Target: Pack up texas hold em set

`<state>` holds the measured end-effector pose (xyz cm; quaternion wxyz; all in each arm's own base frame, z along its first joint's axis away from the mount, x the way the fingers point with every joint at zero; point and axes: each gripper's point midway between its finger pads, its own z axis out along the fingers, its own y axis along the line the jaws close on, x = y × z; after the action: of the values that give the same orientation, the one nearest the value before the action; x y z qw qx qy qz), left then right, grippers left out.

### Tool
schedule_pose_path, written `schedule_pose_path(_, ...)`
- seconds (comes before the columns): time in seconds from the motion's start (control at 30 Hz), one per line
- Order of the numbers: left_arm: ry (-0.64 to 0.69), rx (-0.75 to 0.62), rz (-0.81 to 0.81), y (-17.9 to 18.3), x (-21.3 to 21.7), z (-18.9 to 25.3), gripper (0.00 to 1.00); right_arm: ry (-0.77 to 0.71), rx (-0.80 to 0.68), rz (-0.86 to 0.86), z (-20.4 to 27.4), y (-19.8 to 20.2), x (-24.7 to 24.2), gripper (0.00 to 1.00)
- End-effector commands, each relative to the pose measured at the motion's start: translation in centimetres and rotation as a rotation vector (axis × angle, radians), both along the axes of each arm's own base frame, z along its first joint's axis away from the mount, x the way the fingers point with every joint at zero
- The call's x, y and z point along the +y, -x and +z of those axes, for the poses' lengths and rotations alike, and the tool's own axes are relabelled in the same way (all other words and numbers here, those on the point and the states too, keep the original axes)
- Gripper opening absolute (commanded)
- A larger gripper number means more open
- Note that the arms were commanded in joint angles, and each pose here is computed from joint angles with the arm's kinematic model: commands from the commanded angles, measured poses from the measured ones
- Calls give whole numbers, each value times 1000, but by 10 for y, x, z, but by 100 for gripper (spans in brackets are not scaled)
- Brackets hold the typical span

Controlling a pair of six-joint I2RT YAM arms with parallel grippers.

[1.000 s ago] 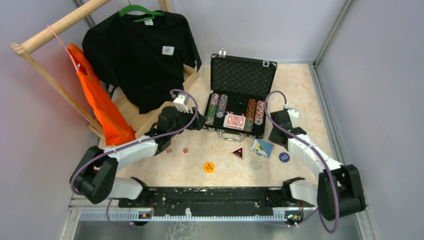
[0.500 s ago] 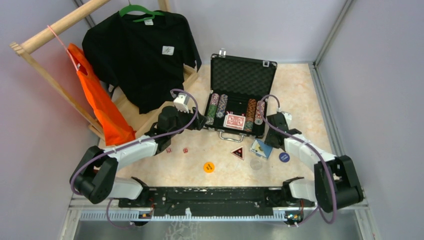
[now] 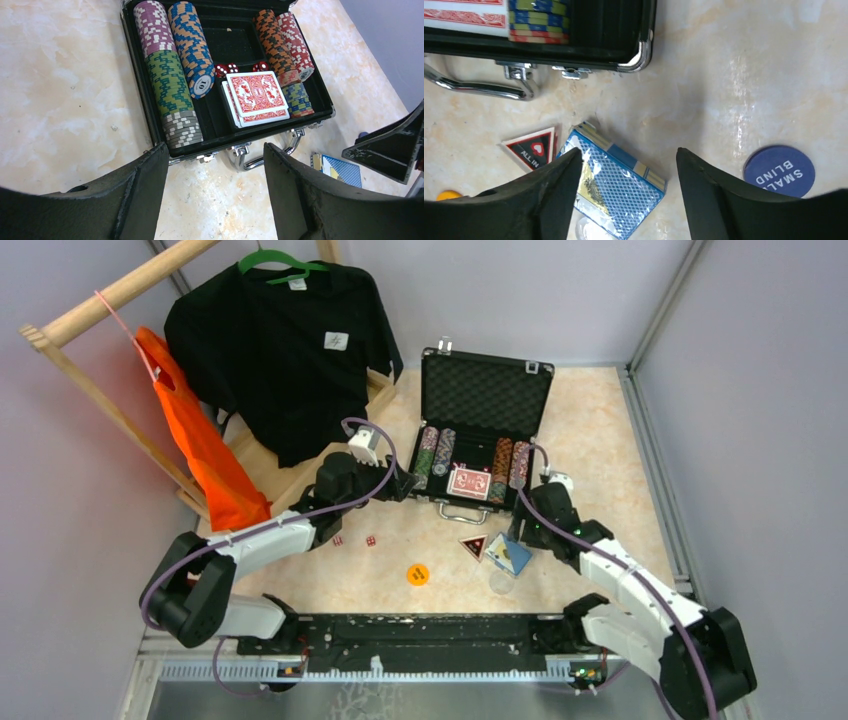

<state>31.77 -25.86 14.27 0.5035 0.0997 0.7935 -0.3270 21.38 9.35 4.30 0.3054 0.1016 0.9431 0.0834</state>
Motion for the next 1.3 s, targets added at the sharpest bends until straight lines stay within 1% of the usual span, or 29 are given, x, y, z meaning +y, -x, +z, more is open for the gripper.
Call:
schedule_pose_path(0.0, 28, -30, -12, -2, -6, 16, 75, -3, -154, 140, 37, -21, 14, 74)
schedule_pose_path(0.07, 22, -29, -8, -3, -5, 14, 75, -5, -156, 242, 41, -25, 26, 80)
schedule_pose_path(0.17, 13, -31, -2, -4, -4, 14, 75, -61, -159, 384, 39, -20, 52, 90)
schedule_pose_path(0.23, 7, -37, 6, -5, -2, 15, 75, -11, -140, 417, 33, -17, 54, 91)
schedule_pose_path(0.37, -1, -46, 16, -7, 0, 16, 75, 76, -119, 508, 24, -8, 68, 98)
schedule_pose_path(0.5, 3, -38, 5, -5, -2, 15, 75, 117, -111, 556, 17, -6, 78, 99)
schedule_pose_path(0.7, -5, -46, 12, -6, 0, 16, 75, 203, -48, 507, 4, -13, 69, 99)
schedule_pose_path(0.87, -13, -53, 25, -8, 2, 17, 75, 215, -18, 524, 4, -14, 72, 99)
schedule_pose_path(1.1, -22, -70, 41, -9, 7, 21, 75, 227, -28, 570, 24, -21, 79, 99)
schedule_pose_path(1.2, -27, -81, 45, -9, 8, 24, 75, 251, -44, 619, 44, -23, 83, 99)
schedule_pose_path(1.27, -29, -87, 50, -9, 9, 26, 75, 273, -60, 702, 55, -24, 88, 99)
